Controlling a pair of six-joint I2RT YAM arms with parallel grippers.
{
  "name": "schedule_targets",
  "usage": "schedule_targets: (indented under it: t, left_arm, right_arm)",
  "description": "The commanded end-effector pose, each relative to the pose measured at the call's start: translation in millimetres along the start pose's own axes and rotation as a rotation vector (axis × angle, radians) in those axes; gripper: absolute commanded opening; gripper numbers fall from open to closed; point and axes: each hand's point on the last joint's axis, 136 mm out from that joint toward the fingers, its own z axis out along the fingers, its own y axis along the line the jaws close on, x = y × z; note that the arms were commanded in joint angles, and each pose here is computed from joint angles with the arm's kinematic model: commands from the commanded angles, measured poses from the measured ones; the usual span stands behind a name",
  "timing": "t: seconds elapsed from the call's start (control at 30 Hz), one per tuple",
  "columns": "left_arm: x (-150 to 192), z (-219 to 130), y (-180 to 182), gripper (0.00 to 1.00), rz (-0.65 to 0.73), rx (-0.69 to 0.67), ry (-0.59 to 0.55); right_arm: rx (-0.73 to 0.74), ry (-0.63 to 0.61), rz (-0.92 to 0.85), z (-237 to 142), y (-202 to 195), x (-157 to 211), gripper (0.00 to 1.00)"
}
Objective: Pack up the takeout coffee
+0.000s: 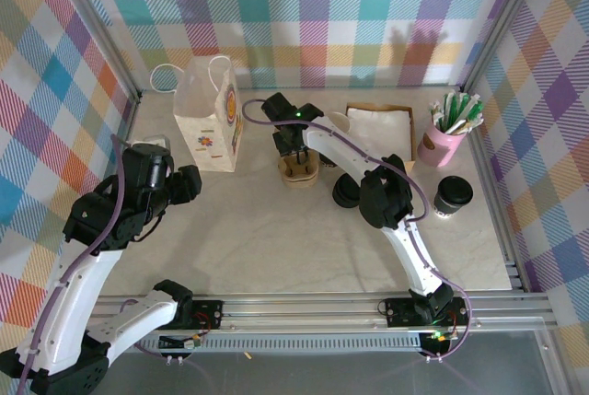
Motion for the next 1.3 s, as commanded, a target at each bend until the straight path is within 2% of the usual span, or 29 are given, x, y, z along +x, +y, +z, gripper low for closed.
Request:
schedule_targets:
  t: [0.0, 0.8, 1.0, 1.27]
  left_arm:
    - [2.3, -1.4, 5.1, 0.69, 0.006, -0.013, 0.0]
    - [3.9, -3.8, 11.7, 0.7, 0.033, -0.039, -0.005]
    - [4.7, -3.7, 13.0, 0.7, 0.031, -0.043, -0.007]
    - [3.7, -5.4, 14.4, 0.7, 0.033, -0.048, -0.013]
  right_arm:
    - [0.026, 0.026, 0.019, 11.0, -5.4, 5.0, 0.47]
    - [0.042, 0.061, 0.055, 25.0, -9.4, 13.7, 0.47]
    - [0.043, 0.071, 0.059, 27.9, -9.2, 16.2, 0.49]
    - [0.033, 0.081, 0.059, 24.5, -8.2, 18.4, 0.39]
